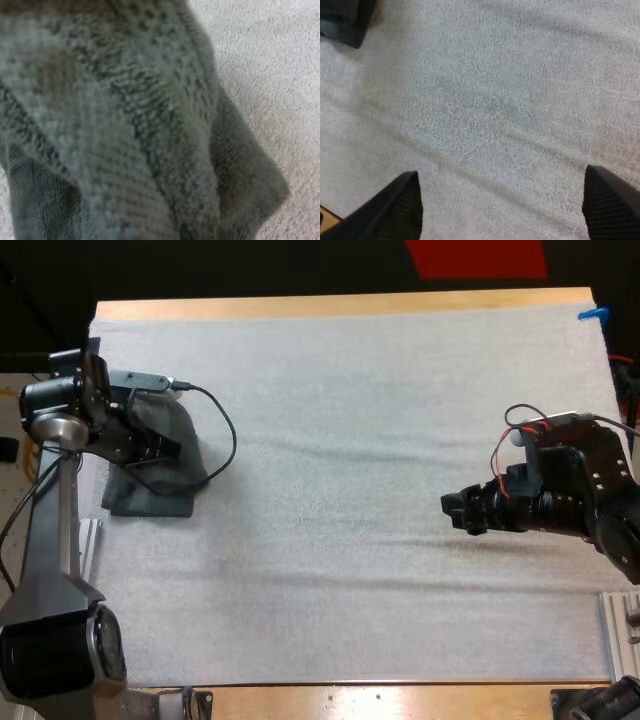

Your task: Pick towel from pile fold and stack

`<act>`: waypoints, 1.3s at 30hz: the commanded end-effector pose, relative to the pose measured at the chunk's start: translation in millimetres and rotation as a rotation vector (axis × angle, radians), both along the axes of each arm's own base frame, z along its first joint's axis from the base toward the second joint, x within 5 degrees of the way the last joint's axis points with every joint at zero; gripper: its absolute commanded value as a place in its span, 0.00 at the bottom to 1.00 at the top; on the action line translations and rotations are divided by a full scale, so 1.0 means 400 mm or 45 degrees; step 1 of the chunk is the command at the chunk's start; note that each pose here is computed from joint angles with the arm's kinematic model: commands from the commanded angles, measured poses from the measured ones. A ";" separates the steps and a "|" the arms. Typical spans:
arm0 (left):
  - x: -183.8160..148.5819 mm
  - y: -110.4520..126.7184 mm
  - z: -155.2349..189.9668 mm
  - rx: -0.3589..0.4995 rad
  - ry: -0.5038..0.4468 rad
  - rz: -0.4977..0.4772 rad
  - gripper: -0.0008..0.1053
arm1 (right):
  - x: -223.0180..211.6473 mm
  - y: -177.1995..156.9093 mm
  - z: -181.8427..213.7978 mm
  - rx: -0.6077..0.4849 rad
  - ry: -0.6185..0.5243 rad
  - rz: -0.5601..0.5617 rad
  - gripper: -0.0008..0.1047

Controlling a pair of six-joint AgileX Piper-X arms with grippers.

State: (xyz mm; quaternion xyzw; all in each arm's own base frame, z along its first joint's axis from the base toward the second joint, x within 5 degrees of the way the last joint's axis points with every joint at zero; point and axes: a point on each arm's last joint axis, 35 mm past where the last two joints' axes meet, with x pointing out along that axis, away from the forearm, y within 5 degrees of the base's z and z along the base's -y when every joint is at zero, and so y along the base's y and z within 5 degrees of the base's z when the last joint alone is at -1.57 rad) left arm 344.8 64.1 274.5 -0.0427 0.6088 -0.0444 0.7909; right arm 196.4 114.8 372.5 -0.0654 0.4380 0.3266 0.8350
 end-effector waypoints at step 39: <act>0.037 0.069 -0.109 0.431 0.213 0.162 0.34 | 0.003 0.007 0.008 0.064 -0.015 0.054 0.63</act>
